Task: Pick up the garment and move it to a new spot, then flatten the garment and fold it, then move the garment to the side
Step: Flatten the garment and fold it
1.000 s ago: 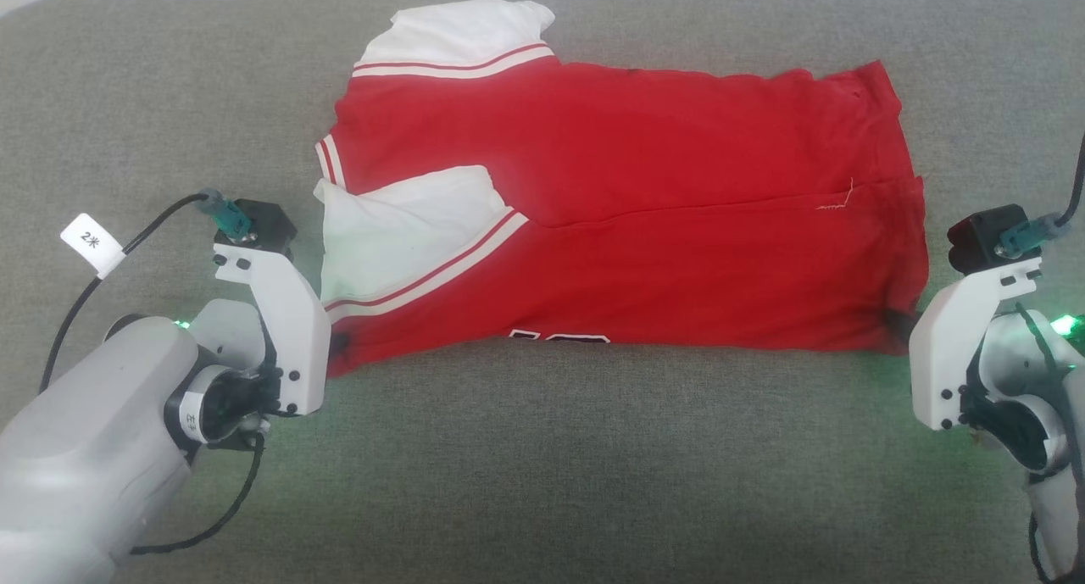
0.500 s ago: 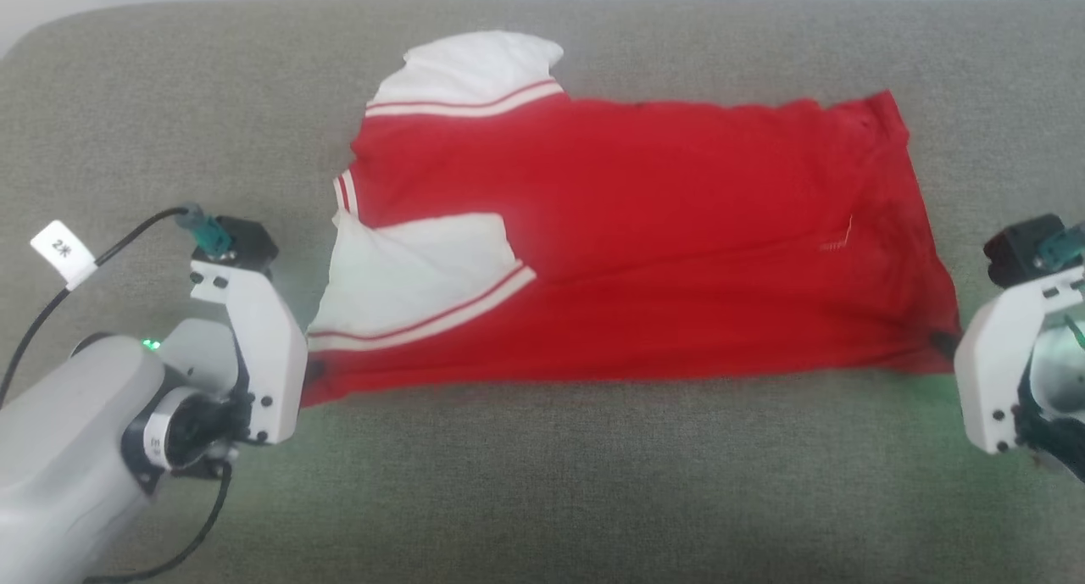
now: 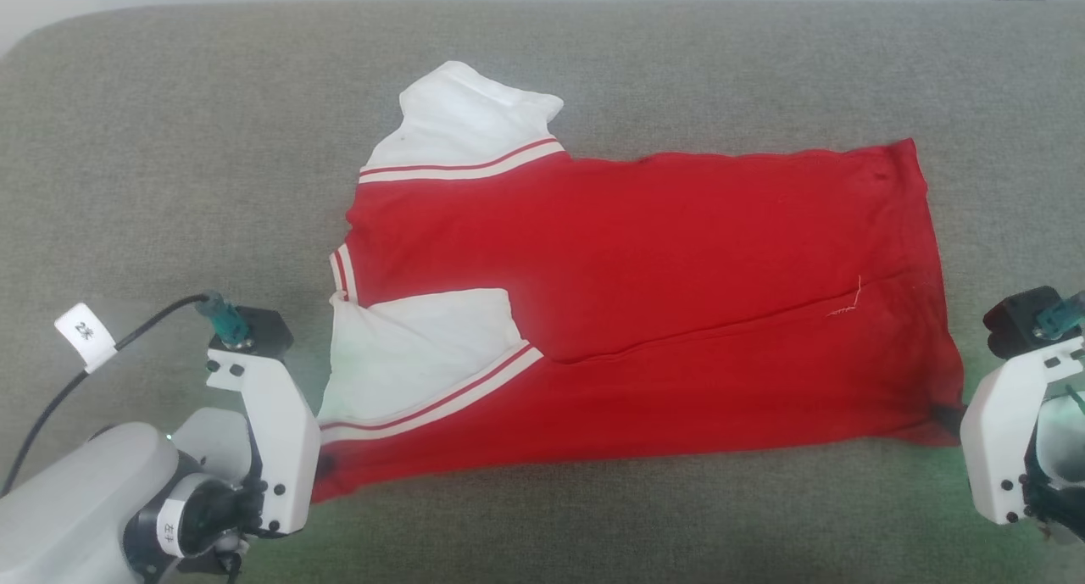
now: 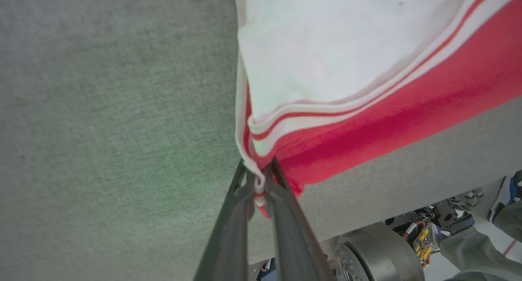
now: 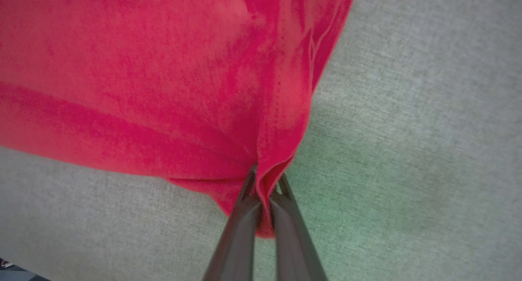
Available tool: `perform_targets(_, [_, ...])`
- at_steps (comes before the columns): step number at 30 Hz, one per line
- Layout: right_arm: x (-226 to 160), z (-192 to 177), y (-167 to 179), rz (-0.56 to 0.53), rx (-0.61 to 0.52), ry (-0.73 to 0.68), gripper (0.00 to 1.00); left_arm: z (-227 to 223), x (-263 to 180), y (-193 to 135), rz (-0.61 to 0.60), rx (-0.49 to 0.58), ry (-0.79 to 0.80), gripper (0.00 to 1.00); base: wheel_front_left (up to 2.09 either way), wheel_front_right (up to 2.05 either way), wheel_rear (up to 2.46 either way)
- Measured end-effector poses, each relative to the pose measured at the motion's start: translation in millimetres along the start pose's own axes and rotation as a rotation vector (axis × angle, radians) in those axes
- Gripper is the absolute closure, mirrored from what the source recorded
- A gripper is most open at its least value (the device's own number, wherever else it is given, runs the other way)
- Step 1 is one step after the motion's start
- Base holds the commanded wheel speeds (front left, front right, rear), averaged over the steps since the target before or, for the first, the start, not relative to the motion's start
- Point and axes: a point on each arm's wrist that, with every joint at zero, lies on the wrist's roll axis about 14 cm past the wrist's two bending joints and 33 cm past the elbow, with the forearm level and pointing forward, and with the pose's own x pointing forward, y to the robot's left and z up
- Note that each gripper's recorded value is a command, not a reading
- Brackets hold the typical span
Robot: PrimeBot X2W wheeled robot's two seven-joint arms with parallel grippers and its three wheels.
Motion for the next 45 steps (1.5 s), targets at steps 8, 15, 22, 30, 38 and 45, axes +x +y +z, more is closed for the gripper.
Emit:
perform_targets(8, [4, -3, 0, -0.003, 0.026, -0.022, 0.00, 1, 8, 2, 0.001, -0.020, 0.018, 0.00, 0.00, 0.00, 0.00])
perform_targets(15, [-8, 7, -12, -0.033, 0.049, -0.098, 0.00, 37, -17, 11, 0.053, 0.038, -0.063, 0.00, 0.00, 0.00, 0.00])
perform_targets(22, [-33, 42, -24, -0.084, 0.033, -0.315, 0.00, 102, -42, 3, 0.070, 0.136, -0.230, 0.00, 0.00, 0.00, 0.00])
perform_targets(30, [-72, 106, -35, -0.183, 0.009, -0.739, 0.00, 178, -36, -14, 0.047, 0.246, -0.383, 0.00, 0.00, 0.00, 0.00])
perform_targets(38, [-98, 138, -34, -0.249, -0.029, -1.038, 0.00, 231, -9, -23, 0.040, 0.307, -0.412, 0.00, 0.00, 0.00, 0.00])
perform_targets(45, [-78, 125, -37, -0.268, -0.003, -1.044, 0.00, 266, 27, -28, 0.044, 0.336, -0.392, 0.00, 0.00, 0.00, 0.00])
